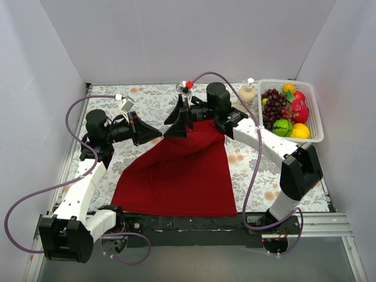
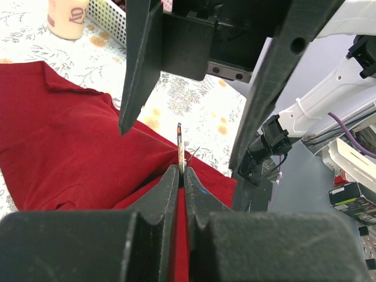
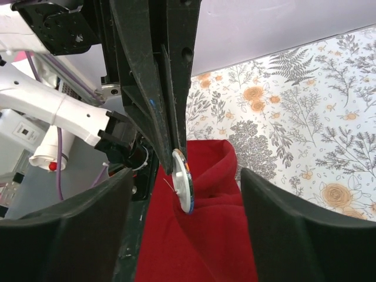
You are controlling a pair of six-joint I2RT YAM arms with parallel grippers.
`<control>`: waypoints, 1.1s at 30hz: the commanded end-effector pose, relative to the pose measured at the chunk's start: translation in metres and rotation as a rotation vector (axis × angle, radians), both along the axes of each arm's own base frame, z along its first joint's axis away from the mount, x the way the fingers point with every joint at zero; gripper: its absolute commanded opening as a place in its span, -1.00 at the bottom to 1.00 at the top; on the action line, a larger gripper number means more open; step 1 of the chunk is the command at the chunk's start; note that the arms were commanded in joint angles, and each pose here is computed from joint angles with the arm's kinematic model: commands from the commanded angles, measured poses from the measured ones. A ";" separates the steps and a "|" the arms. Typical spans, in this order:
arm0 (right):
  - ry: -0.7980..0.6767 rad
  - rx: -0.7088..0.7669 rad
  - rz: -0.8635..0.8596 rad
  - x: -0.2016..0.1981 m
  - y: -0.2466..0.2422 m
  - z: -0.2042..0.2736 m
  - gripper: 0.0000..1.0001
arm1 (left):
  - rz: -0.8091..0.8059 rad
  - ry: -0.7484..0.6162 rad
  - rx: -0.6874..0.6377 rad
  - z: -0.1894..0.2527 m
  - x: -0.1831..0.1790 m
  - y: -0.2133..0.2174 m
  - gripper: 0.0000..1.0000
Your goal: Pin the brooch onto the clothing
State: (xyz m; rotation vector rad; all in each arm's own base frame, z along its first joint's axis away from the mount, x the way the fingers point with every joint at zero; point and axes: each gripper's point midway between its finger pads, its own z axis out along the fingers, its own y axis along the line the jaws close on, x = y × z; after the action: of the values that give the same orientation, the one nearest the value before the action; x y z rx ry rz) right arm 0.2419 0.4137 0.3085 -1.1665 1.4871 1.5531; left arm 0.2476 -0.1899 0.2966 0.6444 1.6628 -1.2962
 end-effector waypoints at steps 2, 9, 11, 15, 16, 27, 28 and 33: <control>-0.125 0.084 -0.018 -0.010 -0.011 0.047 0.78 | -0.015 -0.089 -0.002 0.023 -0.005 0.000 -1.00; -0.134 0.066 -0.036 -0.012 -0.017 0.041 0.86 | -0.017 -0.095 -0.002 0.024 -0.006 0.000 -1.00; -0.134 0.062 -0.035 -0.013 -0.018 0.038 0.87 | -0.018 -0.097 -0.002 0.025 -0.008 0.000 -1.00; -0.122 0.039 -0.037 -0.011 -0.017 0.026 0.88 | -0.021 -0.097 -0.003 0.025 -0.008 0.000 -1.00; -0.116 0.032 -0.035 -0.012 -0.017 0.021 0.88 | -0.024 -0.099 -0.004 0.026 -0.009 -0.001 -1.00; -0.066 0.019 0.002 -0.010 -0.010 0.005 0.63 | -0.026 -0.100 -0.004 0.027 -0.010 -0.001 -1.00; -0.065 0.021 0.006 -0.010 -0.009 0.005 0.58 | -0.026 -0.100 -0.004 0.027 -0.009 -0.001 -1.00; -0.049 0.016 0.018 -0.008 -0.007 0.001 0.23 | -0.024 -0.103 -0.003 0.028 -0.009 0.000 -1.00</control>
State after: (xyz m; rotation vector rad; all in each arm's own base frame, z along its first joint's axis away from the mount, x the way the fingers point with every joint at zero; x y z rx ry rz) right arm 0.2342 0.4041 0.2959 -1.1855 1.5039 1.5182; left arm 0.2463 -0.1899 0.3013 0.6598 1.6480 -1.2878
